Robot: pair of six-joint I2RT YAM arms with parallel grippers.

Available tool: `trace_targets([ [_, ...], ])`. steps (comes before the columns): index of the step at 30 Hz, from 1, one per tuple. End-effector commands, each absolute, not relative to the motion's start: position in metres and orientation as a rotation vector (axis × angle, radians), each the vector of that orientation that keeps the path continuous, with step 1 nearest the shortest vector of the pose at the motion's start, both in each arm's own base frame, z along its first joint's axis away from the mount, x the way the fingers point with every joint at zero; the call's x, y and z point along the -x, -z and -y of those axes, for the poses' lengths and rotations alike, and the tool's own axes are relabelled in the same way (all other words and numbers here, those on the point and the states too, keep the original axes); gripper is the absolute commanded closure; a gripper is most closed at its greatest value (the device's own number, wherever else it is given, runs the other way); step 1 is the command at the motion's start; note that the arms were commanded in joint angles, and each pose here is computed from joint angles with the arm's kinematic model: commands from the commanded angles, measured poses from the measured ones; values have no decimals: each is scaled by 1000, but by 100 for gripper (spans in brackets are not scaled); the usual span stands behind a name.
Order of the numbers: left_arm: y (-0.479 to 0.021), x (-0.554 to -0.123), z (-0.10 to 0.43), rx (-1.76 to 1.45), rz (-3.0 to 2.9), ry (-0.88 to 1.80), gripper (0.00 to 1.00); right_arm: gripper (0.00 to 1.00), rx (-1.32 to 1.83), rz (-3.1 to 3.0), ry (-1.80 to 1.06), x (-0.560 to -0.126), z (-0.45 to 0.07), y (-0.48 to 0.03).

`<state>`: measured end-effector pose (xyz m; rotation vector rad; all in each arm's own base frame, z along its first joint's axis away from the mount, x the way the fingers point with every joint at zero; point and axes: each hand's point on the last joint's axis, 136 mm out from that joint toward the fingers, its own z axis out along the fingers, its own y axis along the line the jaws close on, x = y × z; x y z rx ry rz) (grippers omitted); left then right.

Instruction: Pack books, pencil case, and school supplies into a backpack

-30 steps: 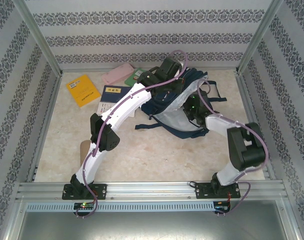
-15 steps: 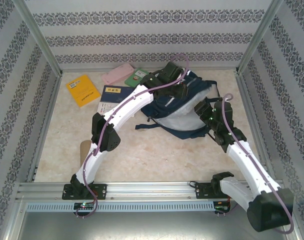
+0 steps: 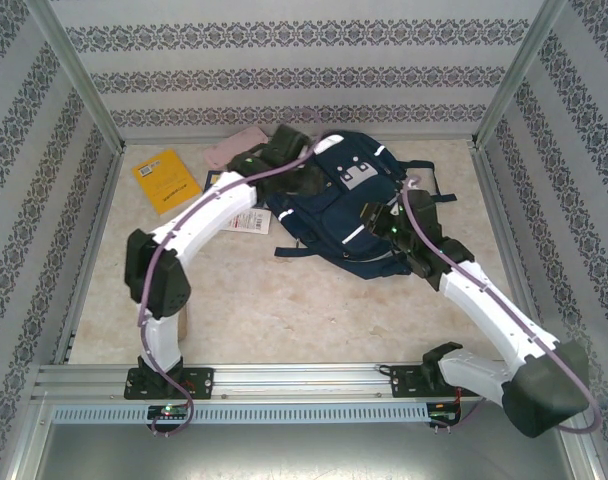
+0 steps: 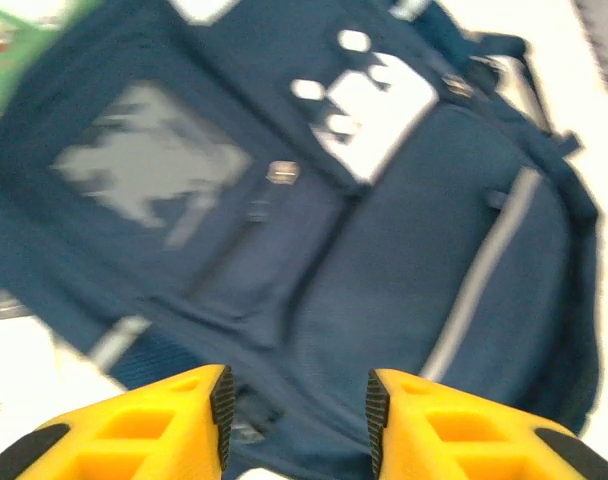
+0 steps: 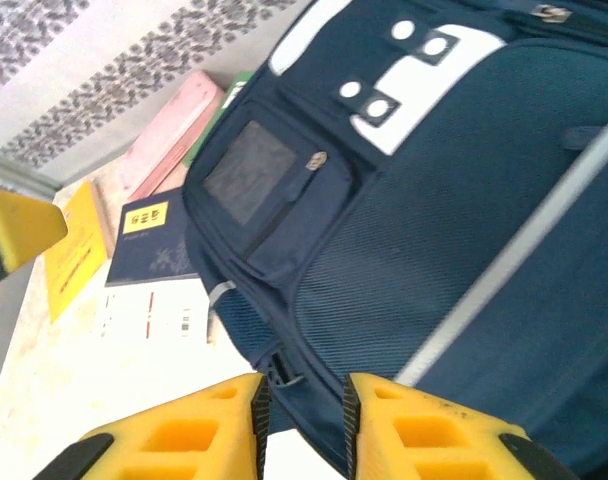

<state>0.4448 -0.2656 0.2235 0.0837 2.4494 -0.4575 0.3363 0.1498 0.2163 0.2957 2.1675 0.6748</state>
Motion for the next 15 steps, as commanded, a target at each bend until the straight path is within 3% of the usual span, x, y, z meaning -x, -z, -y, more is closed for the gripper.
trace_targets([
  [1, -196, -466, 207, 79, -2448, 363, 63, 73, -200, -2140, -680, -347, -171, -233],
  [6, -142, -486, 149, 279, -2518, 309, 72, 74, -118, -2167, -710, -352, -205, -235],
  [15, -77, -524, 139, 589, -2566, 388, 77, 74, -29, -2205, -735, -354, -244, -235],
])
